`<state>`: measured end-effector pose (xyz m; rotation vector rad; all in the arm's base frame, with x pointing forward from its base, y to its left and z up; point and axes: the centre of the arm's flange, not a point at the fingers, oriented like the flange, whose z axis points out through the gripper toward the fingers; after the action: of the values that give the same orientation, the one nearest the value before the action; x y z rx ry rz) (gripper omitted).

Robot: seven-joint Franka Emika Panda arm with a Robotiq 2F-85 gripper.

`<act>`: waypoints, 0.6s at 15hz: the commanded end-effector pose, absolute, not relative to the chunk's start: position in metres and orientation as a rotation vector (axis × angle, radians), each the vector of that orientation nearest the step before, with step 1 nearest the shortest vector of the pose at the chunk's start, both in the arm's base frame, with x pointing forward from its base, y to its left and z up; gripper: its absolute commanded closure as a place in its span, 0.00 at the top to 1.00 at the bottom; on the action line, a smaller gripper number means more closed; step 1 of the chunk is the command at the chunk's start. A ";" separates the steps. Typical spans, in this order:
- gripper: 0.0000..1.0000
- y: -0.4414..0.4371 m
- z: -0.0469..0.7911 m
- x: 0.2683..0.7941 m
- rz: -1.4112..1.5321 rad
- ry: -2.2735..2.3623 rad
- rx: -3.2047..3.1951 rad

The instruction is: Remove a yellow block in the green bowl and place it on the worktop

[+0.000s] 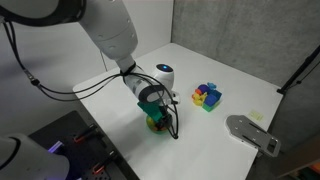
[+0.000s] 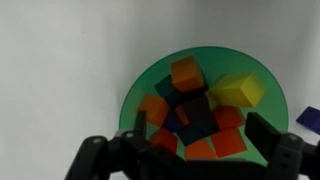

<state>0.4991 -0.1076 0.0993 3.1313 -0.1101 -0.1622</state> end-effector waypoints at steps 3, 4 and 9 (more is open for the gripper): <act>1.00 -0.115 0.099 0.507 -0.200 -0.292 3.161; 1.00 -0.113 0.100 0.506 -0.201 -0.343 3.157; 1.00 -0.107 0.100 0.505 -0.239 -0.623 3.105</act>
<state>0.4996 -0.1114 0.0972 3.1409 -0.4517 -0.2180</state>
